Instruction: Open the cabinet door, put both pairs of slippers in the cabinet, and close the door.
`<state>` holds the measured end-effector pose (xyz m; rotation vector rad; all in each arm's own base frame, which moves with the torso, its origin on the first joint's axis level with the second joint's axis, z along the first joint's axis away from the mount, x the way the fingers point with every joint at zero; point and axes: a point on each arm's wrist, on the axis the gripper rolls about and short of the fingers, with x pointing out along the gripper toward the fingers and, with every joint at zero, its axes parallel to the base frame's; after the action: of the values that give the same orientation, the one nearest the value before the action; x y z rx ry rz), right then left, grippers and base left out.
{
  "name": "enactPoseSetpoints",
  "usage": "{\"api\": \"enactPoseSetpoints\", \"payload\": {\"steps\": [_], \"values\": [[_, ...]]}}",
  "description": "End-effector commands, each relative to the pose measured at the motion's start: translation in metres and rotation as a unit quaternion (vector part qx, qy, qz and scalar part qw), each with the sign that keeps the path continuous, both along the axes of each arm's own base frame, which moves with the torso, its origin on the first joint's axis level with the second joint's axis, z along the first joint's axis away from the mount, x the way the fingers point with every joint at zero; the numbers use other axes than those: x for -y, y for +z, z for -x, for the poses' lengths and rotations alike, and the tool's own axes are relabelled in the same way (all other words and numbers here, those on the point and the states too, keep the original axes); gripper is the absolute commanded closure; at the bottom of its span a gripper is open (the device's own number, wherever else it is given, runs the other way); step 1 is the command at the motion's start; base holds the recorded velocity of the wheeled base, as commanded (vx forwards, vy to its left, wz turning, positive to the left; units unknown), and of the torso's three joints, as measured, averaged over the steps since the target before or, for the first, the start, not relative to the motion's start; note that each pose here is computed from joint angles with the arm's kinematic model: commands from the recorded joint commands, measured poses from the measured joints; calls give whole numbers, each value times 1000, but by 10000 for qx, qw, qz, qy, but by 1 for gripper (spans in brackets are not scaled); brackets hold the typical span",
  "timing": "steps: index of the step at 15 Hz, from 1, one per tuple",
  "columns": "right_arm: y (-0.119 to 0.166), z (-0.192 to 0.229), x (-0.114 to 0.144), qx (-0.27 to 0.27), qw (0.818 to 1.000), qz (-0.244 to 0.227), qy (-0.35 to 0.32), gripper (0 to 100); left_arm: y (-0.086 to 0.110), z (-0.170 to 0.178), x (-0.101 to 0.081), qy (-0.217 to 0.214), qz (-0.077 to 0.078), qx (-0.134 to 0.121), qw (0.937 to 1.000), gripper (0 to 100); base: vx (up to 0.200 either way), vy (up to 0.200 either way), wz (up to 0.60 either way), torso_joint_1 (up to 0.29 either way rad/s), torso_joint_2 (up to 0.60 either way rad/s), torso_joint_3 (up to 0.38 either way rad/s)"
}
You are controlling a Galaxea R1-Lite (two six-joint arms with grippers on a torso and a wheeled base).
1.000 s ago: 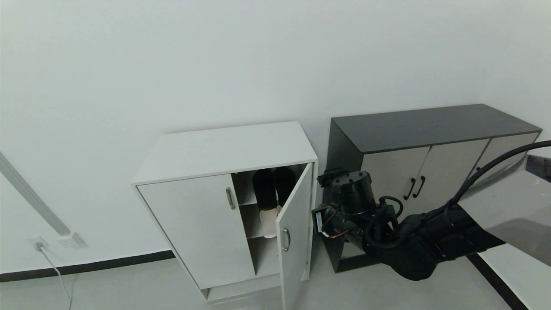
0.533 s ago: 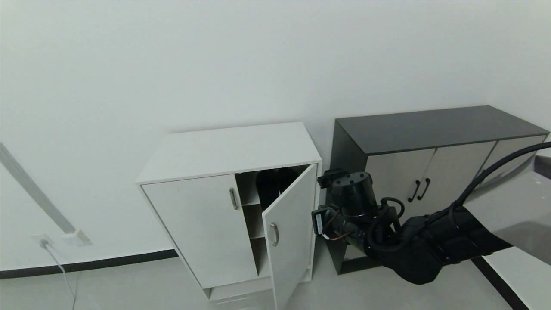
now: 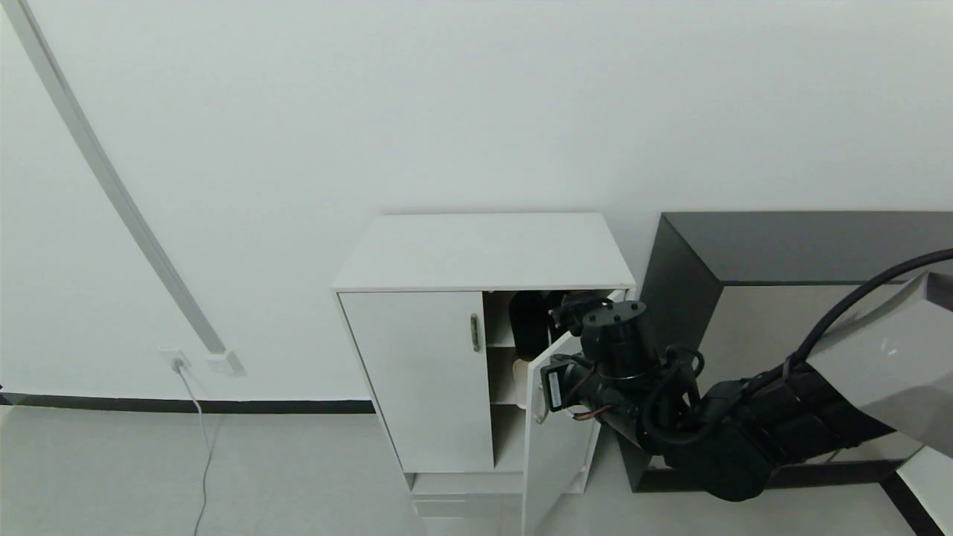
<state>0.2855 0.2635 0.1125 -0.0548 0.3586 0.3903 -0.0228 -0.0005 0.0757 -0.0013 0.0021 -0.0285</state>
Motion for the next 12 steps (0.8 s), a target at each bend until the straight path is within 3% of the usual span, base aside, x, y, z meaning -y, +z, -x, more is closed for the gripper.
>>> {"api": "enactPoseSetpoints", "payload": {"steps": [1, 7, 12], "values": [[-1, 2, 1, 34, 10000, -11, 11, 100, 0, 0, 0, -3, 1, 3, 10000, 100, 0, 0, 0, 0, 0, 0], [-1, 32, 29, -70, 9997, 186, 115, 100, 0, 0, 0, -3, -6, -5, 10000, 100, 0, 0, 0, 0, 0, 0], [-17, 57, 41, -159, 9990, 304, 272, 100, 0, 0, 0, -3, -6, -5, 10000, 100, 200, 0, 0, 0, -3, 4]]}}
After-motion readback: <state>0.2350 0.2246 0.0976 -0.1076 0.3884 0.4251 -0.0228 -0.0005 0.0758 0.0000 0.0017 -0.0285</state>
